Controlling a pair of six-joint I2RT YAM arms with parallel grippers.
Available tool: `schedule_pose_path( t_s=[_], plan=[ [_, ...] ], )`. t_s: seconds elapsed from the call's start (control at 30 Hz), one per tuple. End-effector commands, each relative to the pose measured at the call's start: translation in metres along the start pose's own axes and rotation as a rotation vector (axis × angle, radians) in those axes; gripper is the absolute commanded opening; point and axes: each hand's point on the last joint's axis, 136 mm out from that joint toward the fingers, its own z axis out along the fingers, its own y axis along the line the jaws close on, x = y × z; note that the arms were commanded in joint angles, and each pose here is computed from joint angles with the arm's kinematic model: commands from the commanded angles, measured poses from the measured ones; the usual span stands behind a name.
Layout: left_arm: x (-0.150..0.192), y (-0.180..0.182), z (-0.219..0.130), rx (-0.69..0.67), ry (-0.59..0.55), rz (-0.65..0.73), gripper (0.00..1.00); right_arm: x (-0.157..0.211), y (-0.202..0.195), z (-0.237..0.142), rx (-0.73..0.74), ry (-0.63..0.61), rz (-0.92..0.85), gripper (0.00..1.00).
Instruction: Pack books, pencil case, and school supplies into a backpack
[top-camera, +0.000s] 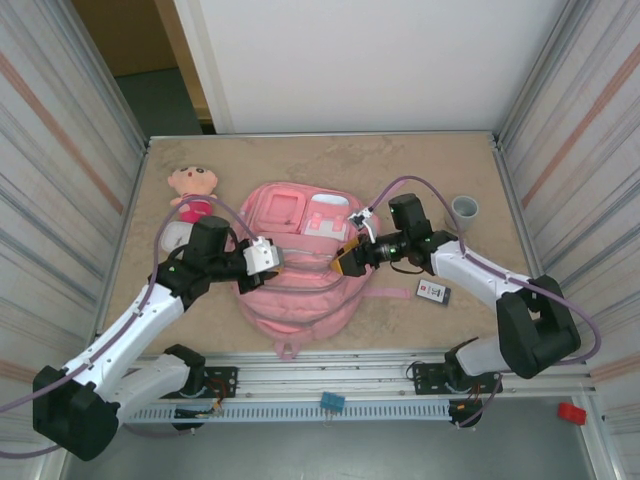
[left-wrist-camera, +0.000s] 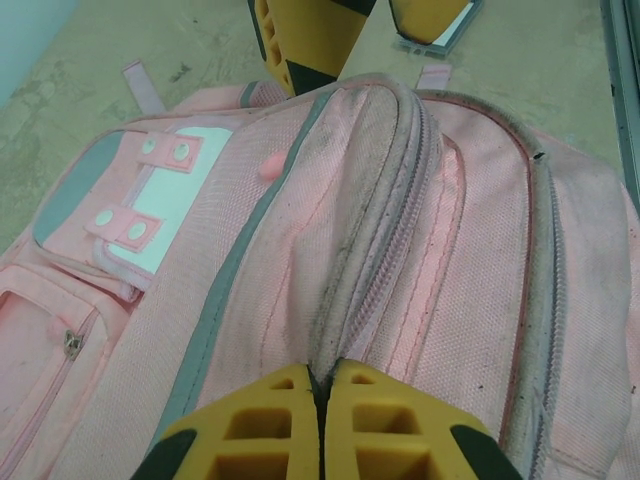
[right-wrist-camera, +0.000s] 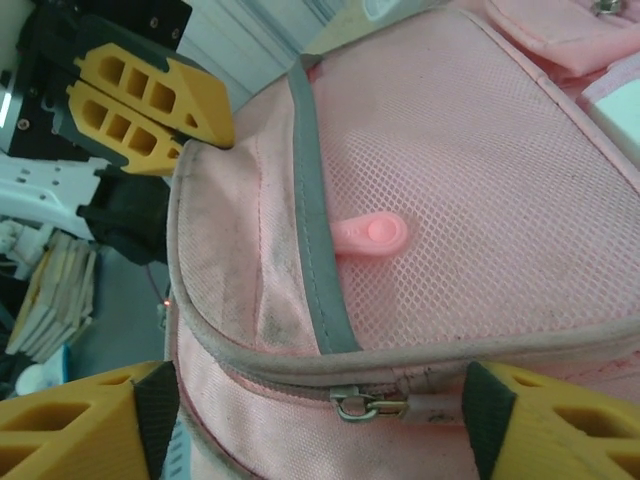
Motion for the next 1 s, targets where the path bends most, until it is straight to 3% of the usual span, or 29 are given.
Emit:
schedule_pose_path(
  t_s=[0.0,0.17,0.33,0.67,0.73,0.8,0.97],
  plan=[
    [-0.041,0.006,-0.012,-0.017,-0.175,0.066,0.00,-0.009,-0.015,-0.005,0.086,-0.050,-0.008,0.79],
    [-0.046,0.006,-0.014,-0.020,-0.196,0.074,0.00,-0.011,-0.016,0.006,0.068,-0.031,-0.024,0.81],
    [-0.042,0.011,-0.012,-0.041,-0.173,0.060,0.00,-0.002,0.002,0.009,-0.030,0.013,-0.010,0.75],
    [-0.040,0.019,-0.013,-0.078,-0.157,0.048,0.00,0.007,0.037,-0.010,-0.097,0.038,-0.014,0.46],
    [-0.043,0.017,-0.014,-0.068,-0.170,0.050,0.00,0.003,0.031,-0.010,-0.068,0.026,-0.023,0.50],
    [-0.045,0.015,-0.015,-0.060,-0.184,0.054,0.00,-0.002,0.020,-0.009,-0.017,0.018,-0.024,0.65],
    [-0.049,0.013,-0.016,-0.051,-0.207,0.055,0.00,-0.006,0.001,-0.003,0.022,0.021,-0.020,0.69]
  ],
)
